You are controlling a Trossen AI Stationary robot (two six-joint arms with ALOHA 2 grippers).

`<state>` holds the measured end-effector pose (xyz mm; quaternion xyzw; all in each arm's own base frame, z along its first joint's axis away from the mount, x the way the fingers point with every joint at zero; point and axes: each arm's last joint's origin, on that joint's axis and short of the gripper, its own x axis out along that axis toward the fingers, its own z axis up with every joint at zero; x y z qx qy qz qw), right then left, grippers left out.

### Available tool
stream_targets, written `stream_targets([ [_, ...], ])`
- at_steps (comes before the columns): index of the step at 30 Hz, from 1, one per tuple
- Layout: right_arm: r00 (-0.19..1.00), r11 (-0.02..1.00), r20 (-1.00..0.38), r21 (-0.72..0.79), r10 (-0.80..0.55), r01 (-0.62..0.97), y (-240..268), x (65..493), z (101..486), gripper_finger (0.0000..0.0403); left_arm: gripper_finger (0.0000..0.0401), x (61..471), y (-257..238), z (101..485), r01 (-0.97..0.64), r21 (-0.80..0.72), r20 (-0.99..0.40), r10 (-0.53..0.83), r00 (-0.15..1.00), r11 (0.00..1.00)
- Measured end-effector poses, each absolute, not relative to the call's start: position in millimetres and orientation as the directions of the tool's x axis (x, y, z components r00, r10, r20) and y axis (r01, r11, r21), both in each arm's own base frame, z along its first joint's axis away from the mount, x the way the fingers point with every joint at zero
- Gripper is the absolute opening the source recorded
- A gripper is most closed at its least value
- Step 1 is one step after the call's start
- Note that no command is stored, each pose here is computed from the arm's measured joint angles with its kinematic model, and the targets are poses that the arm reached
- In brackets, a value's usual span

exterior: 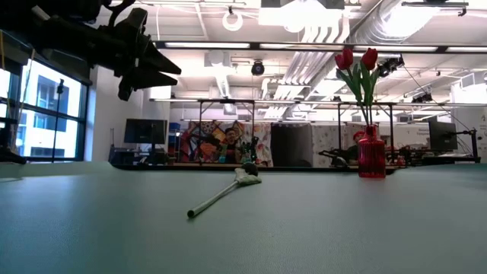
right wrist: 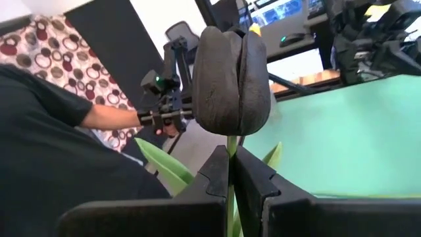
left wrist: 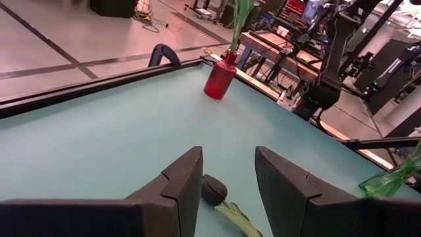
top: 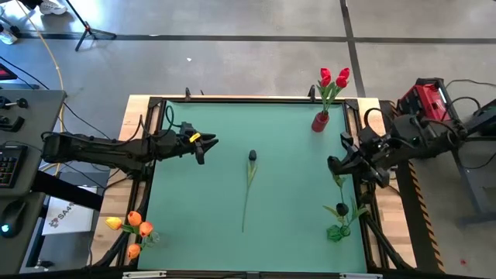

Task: Sort flowers into vase by color
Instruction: Put the black tulip into the green vase

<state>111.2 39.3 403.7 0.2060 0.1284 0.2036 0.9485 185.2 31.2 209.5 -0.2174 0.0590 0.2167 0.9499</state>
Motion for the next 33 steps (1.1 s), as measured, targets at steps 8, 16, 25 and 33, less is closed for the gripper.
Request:
stream_targets([
  [8,0.864,0.828,-0.196,0.443,0.464,-0.344,61.5,114.9,399.9,0.0000,0.0126,185.1,31.8,209.5,-0.439,-0.371,-0.206,0.388,0.898,0.818],
  [16,0.890,0.863,-0.181,0.384,0.420,-0.329,82.2,107.7,400.7,0.0000,0.0126,184.3,37.5,210.4,-0.459,-0.368,-0.198,0.415,0.888,0.808],
  [25,0.923,0.938,-0.239,0.247,0.303,-0.244,115.4,103.7,389.1,0.0000,0.0126,184.1,41.3,214.1,-0.461,-0.343,-0.160,0.433,0.887,0.818],
  [33,0.951,0.963,-0.215,0.197,0.223,-0.182,140.8,88.0,383.5,0.0000,0.0126,184.0,43.5,216.3,-0.459,-0.333,-0.138,0.439,0.888,0.824],
])
